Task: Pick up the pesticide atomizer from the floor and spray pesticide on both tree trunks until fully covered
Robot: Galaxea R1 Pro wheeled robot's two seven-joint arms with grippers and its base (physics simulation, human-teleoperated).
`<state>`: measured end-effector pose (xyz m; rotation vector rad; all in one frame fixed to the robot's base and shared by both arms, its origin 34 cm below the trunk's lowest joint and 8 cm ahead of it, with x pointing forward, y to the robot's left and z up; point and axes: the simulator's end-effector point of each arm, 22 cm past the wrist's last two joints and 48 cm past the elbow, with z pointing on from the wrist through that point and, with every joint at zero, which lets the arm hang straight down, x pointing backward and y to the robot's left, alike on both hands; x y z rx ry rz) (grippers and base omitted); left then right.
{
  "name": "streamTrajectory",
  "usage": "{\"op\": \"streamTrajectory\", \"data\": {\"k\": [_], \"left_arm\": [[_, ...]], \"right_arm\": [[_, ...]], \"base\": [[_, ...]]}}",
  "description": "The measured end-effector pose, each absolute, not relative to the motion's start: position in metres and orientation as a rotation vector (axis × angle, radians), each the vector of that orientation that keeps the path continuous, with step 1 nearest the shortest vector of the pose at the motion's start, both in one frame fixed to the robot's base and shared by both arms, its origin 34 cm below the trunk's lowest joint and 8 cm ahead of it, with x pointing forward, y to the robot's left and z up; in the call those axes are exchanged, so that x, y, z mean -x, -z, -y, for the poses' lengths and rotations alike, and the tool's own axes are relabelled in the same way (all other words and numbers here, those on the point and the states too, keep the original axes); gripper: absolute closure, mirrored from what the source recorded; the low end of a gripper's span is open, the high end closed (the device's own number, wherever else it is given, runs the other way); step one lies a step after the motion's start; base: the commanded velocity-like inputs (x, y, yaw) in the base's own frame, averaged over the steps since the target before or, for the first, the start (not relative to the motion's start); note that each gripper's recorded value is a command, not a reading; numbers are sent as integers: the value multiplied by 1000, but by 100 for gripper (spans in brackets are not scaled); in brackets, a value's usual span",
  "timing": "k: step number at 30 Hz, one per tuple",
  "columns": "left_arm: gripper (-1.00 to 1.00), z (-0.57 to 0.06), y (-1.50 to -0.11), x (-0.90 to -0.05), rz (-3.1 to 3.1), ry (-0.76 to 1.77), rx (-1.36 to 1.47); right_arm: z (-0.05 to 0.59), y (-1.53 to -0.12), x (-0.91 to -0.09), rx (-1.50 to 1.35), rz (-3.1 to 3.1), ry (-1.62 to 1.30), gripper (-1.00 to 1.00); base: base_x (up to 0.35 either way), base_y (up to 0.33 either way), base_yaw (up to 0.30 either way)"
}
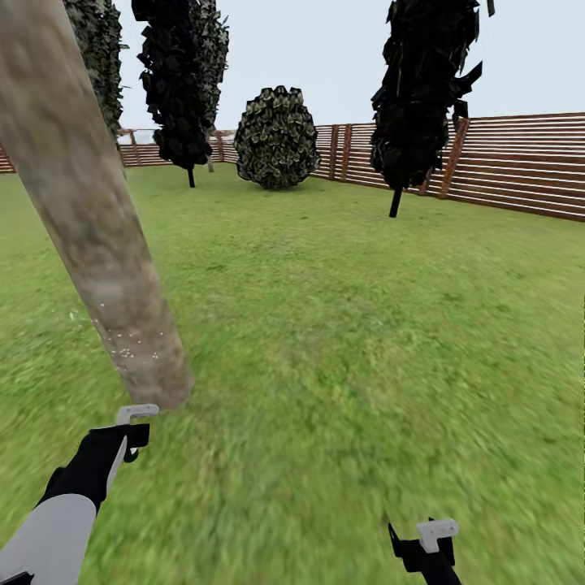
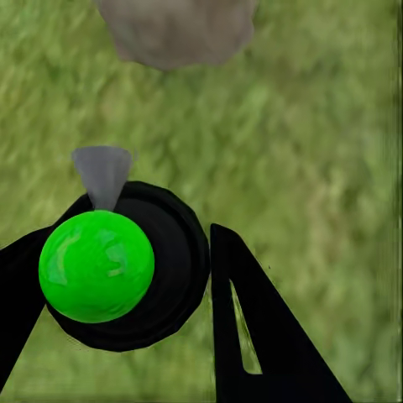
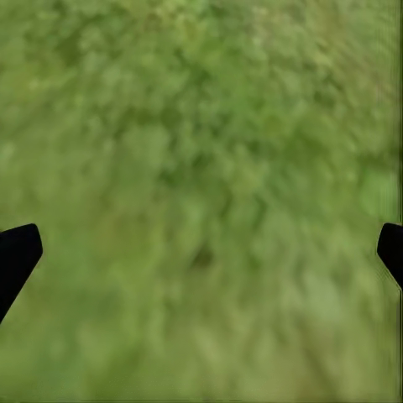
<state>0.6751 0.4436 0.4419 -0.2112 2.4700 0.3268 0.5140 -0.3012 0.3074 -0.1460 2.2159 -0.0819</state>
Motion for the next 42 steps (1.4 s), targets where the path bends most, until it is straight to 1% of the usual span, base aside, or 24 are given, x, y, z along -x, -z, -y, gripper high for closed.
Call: {"op": "streamTrajectory", "data": {"k": [7, 15, 36, 42], "left_arm": [[100, -444, -442, -675, -2470, -328, 211], [100, -445, -442, -675, -2470, -329, 210], [100, -459, -445, -672, -2463, -345, 244], [100, -501, -492, -682, -2334, -373, 393]], "right_arm": [[286, -294, -494, 144, -2266, 44, -100], [275, -275, -450, 140, -2331, 25, -100], [275, -273, -443, 140, -2341, 24, -100], [275, -273, -443, 140, -2341, 24, -100]], "base": [[209, -215, 0], [213, -156, 0], [6, -4, 0], [0, 0, 0]]}}
